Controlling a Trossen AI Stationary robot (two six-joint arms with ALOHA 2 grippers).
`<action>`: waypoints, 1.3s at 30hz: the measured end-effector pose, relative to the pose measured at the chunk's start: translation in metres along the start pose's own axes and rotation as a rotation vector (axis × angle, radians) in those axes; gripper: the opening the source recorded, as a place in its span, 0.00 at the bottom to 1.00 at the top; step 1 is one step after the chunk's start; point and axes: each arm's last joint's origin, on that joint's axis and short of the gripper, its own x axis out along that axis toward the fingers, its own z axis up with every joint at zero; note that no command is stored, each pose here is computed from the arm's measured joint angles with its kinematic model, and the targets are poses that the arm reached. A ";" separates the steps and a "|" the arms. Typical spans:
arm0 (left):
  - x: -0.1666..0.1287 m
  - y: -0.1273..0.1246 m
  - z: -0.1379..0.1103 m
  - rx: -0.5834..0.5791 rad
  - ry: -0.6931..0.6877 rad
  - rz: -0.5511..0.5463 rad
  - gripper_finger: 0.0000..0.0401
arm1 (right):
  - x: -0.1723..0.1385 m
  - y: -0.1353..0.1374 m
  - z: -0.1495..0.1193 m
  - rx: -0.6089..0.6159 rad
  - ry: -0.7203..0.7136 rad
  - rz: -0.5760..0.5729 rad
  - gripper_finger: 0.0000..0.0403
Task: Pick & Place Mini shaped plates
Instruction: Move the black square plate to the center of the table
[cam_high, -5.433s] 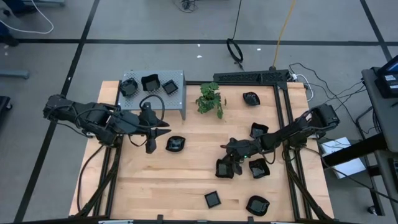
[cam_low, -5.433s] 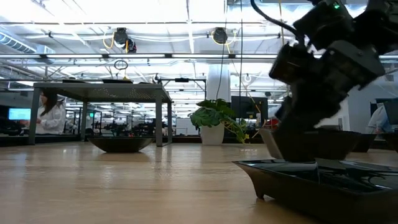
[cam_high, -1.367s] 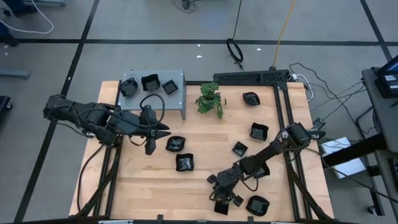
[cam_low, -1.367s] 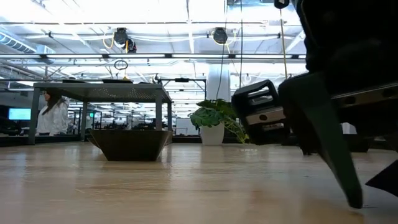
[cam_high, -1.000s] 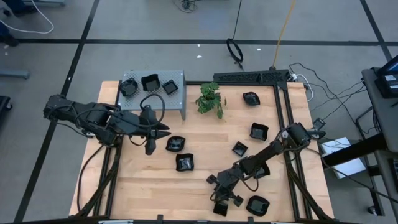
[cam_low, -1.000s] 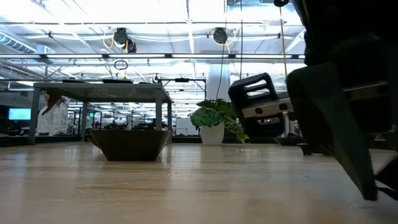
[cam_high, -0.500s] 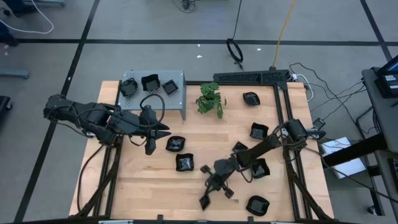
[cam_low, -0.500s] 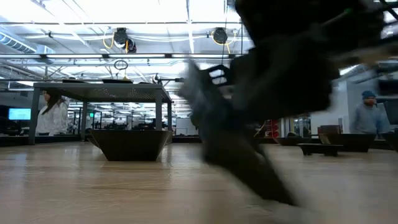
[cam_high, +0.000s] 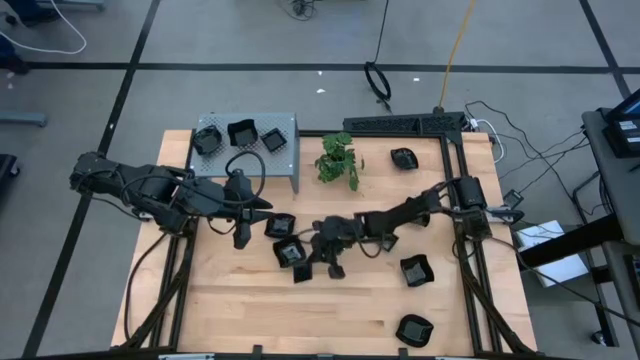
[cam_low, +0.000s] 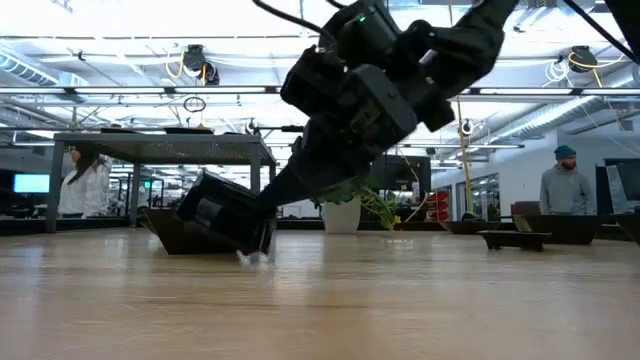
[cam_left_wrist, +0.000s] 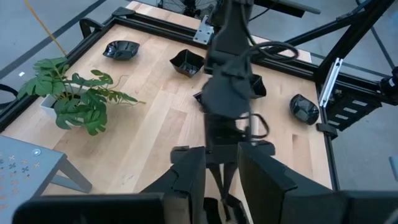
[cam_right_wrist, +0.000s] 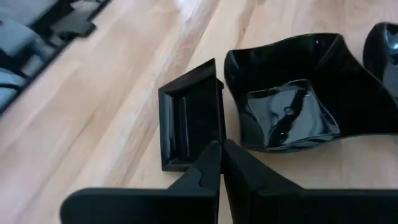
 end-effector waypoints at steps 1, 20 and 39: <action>0.000 0.000 0.000 0.001 0.000 -0.001 0.24 | -0.001 -0.003 0.002 0.013 0.000 0.013 0.01; 0.000 0.000 0.000 0.027 0.000 0.001 0.24 | 0.008 0.023 0.004 -0.043 0.043 -0.040 0.01; 0.000 0.000 0.000 0.010 0.006 -0.009 0.24 | 0.001 0.020 0.011 -0.019 0.026 -0.013 0.32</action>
